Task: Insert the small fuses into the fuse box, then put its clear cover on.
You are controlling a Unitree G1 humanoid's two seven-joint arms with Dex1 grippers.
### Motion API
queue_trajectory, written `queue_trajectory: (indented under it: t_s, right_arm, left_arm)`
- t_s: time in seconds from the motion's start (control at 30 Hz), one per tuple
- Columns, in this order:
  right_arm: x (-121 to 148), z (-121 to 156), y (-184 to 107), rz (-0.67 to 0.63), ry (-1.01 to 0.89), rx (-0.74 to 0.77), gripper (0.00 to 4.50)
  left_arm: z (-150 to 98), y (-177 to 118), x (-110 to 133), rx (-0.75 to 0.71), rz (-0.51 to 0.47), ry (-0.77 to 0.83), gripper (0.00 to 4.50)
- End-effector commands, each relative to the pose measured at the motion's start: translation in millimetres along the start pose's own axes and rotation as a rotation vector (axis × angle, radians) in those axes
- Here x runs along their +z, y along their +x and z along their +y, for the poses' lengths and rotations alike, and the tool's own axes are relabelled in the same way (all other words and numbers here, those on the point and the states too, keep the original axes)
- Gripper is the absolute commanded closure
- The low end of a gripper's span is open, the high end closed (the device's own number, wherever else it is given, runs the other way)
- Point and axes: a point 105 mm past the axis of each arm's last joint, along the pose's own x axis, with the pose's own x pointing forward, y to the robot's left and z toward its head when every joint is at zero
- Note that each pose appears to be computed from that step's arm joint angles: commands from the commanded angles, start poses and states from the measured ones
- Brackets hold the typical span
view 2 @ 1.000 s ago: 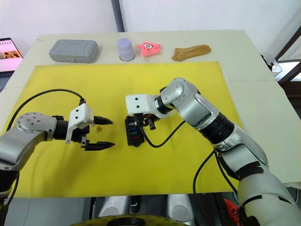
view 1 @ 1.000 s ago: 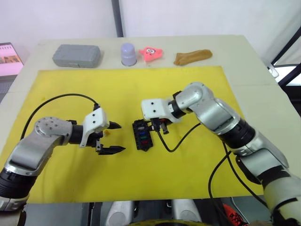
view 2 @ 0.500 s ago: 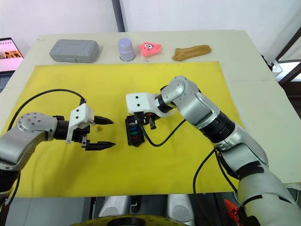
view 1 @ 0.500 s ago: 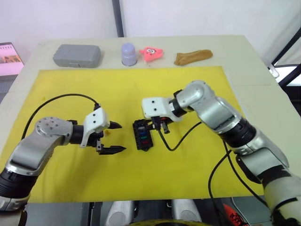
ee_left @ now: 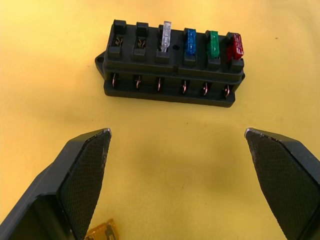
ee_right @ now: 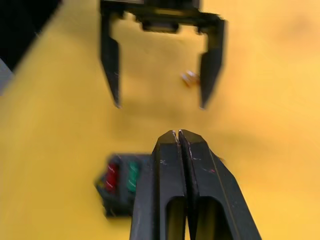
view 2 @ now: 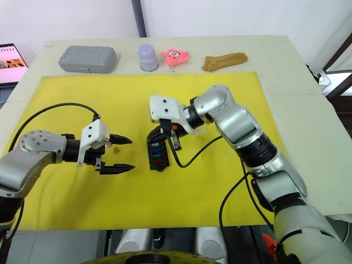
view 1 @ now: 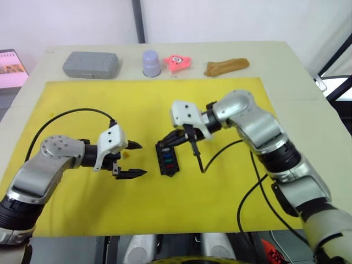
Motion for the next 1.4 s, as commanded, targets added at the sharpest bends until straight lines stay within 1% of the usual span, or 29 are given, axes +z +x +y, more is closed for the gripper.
queue_trajectory:
  t_s: [0.03, 0.2, 0.4, 0.7, 0.97, 1.07, 1.2, 1.4]
  right_arm:
    - [8.1, -0.6, -5.7, -0.038, -0.048, -0.021, 4.47]
    - [-4.0, -4.7, -2.1, -0.040, -0.039, -0.053, 4.47]
    - [-11.5, -10.1, 0.2, -0.059, -0.004, -0.072, 4.47]
    - [-22.3, -13.5, 4.9, -0.048, 0.026, -0.071, 4.47]
    - [-46.2, -8.6, 11.0, 0.025, 0.037, -0.046, 4.47]
    - [-51.4, -8.3, 12.2, 0.039, 0.038, -0.046, 4.47]
    - [-68.1, -2.0, 16.1, 0.104, 0.012, -0.024, 4.47]
    - [-77.2, 2.7, 18.0, 0.146, 0.007, 0.001, 4.47]
  left_arm:
    - [2.6, -0.7, 7.5, 0.010, -0.012, 0.041, 0.00]
    - [4.4, 0.8, 11.0, 0.017, -0.026, 0.049, 0.00]
    - [3.7, 2.6, 12.1, 0.014, -0.029, 0.052, 0.00]
    - [1.0, 5.2, 10.7, 0.005, -0.020, 0.053, 0.00]
    - [0.8, 5.0, 10.6, 0.006, -0.016, 0.055, 0.00]
    - [0.8, 4.9, 10.7, 0.006, -0.016, 0.056, 0.00]
    - [0.9, 4.9, 10.6, 0.006, -0.017, 0.057, 0.00]
    - [1.3, 4.6, 10.8, 0.008, -0.017, 0.058, 0.00]
